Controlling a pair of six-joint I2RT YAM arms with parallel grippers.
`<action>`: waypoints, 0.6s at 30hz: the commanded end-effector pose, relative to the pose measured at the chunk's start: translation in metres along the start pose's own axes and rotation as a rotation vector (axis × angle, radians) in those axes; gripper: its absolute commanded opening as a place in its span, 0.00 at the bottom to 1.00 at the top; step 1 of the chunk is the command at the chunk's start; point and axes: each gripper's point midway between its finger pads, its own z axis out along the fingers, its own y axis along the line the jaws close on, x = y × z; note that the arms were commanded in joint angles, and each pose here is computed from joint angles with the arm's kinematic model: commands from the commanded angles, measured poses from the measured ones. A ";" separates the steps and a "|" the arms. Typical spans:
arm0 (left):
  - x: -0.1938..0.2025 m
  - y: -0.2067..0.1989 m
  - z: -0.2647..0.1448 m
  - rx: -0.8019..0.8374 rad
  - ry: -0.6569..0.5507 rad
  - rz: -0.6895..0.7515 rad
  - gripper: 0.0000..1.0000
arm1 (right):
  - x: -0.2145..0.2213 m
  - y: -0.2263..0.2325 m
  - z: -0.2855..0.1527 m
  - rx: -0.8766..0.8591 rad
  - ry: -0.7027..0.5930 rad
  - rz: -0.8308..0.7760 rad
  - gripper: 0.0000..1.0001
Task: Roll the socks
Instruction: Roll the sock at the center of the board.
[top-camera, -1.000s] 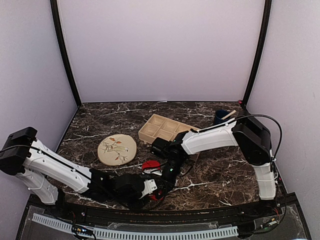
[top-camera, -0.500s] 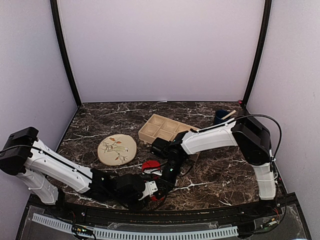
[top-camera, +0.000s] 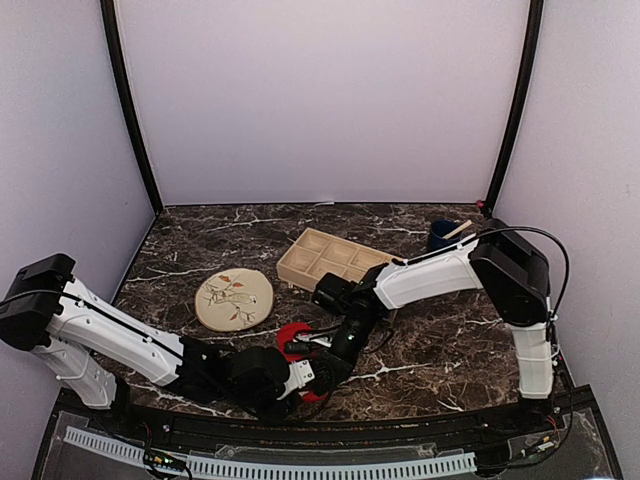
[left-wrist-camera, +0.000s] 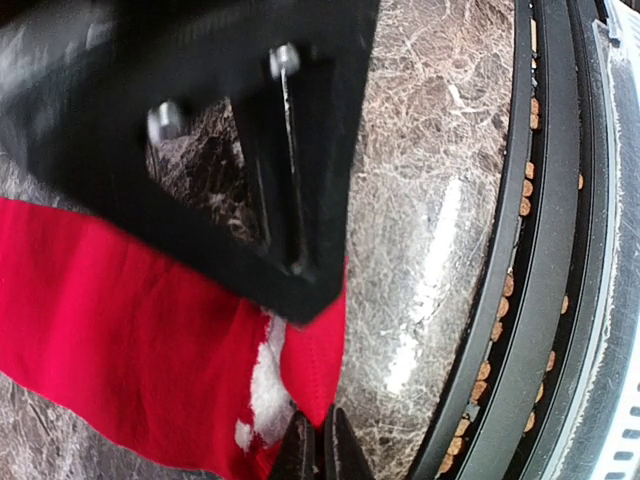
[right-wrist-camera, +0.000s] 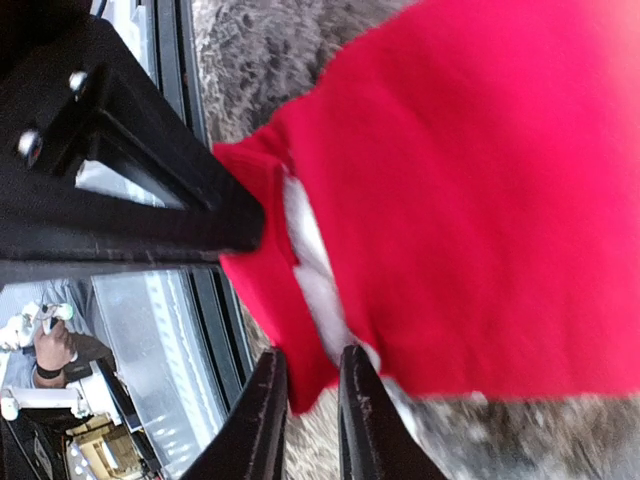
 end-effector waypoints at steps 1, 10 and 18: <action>0.007 -0.001 -0.006 0.025 0.024 -0.042 0.00 | -0.011 0.000 -0.017 -0.002 -0.097 -0.005 0.19; 0.003 0.008 -0.008 0.051 0.034 -0.104 0.00 | -0.013 -0.003 -0.036 -0.005 -0.217 0.006 0.22; -0.002 0.017 -0.010 0.113 0.047 -0.190 0.00 | -0.011 -0.009 -0.053 0.038 -0.337 0.008 0.22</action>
